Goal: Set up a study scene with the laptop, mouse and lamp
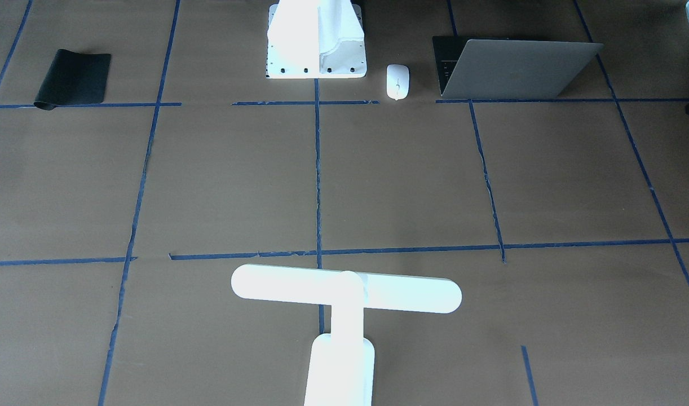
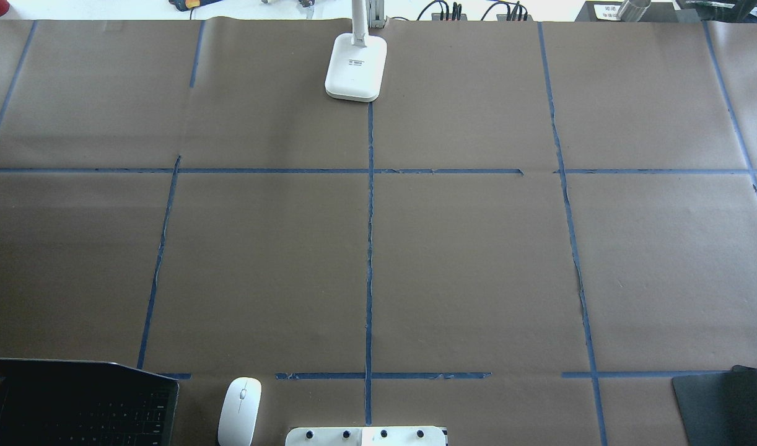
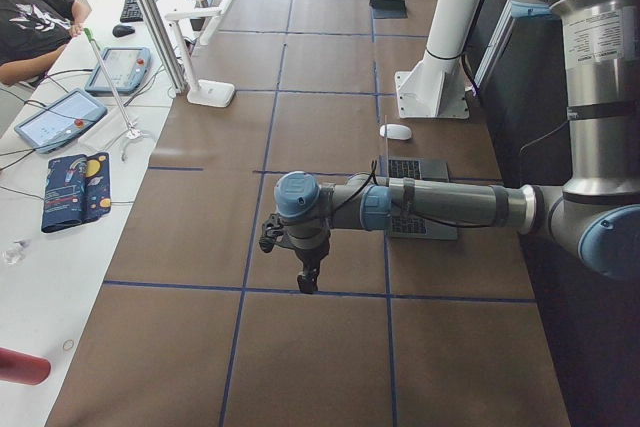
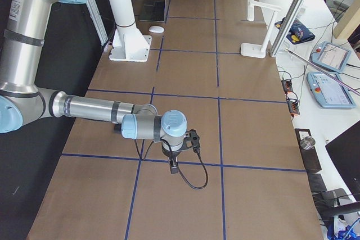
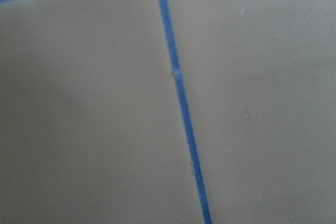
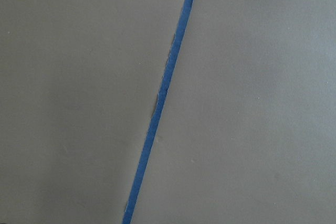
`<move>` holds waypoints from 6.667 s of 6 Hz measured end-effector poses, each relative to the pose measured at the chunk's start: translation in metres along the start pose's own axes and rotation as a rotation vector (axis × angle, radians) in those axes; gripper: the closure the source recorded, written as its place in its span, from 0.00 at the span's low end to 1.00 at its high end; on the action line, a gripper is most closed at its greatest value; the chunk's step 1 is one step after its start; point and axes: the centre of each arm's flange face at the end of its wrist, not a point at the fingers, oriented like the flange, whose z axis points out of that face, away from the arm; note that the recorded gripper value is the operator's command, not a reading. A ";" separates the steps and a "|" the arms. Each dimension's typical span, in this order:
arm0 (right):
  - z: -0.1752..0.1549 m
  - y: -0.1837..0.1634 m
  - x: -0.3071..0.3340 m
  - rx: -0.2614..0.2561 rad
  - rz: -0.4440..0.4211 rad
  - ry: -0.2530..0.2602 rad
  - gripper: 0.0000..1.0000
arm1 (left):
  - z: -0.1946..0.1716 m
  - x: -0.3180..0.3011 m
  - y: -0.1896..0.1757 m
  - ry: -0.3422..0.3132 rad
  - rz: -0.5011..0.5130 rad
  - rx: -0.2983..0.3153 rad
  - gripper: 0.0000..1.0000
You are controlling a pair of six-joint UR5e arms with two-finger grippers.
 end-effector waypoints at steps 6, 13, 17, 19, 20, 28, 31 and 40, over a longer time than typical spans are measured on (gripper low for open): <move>0.000 -0.019 0.003 0.052 -0.045 -0.007 0.00 | -0.087 0.070 -0.079 -0.020 0.100 0.185 0.00; 0.002 -0.019 0.005 0.048 -0.043 -0.006 0.00 | -0.130 0.313 -0.065 0.159 0.645 0.276 0.01; 0.003 -0.019 0.006 0.046 -0.042 -0.006 0.00 | -0.072 0.282 0.016 0.157 1.114 0.138 0.05; 0.004 -0.018 0.006 0.044 -0.040 -0.006 0.00 | -0.048 0.297 0.028 0.203 1.203 0.081 0.05; 0.005 -0.017 0.007 0.042 -0.038 -0.007 0.00 | -0.039 0.307 0.031 0.223 1.230 0.061 0.05; 0.008 -0.013 0.009 0.036 -0.033 -0.008 0.00 | 0.010 0.320 0.056 0.299 1.253 -0.086 0.80; 0.008 -0.014 0.009 0.036 -0.033 -0.007 0.00 | 0.004 0.326 0.054 0.298 1.280 -0.064 0.91; 0.010 -0.015 0.011 0.033 -0.030 -0.008 0.00 | -0.071 0.334 -0.045 0.075 1.290 0.194 0.96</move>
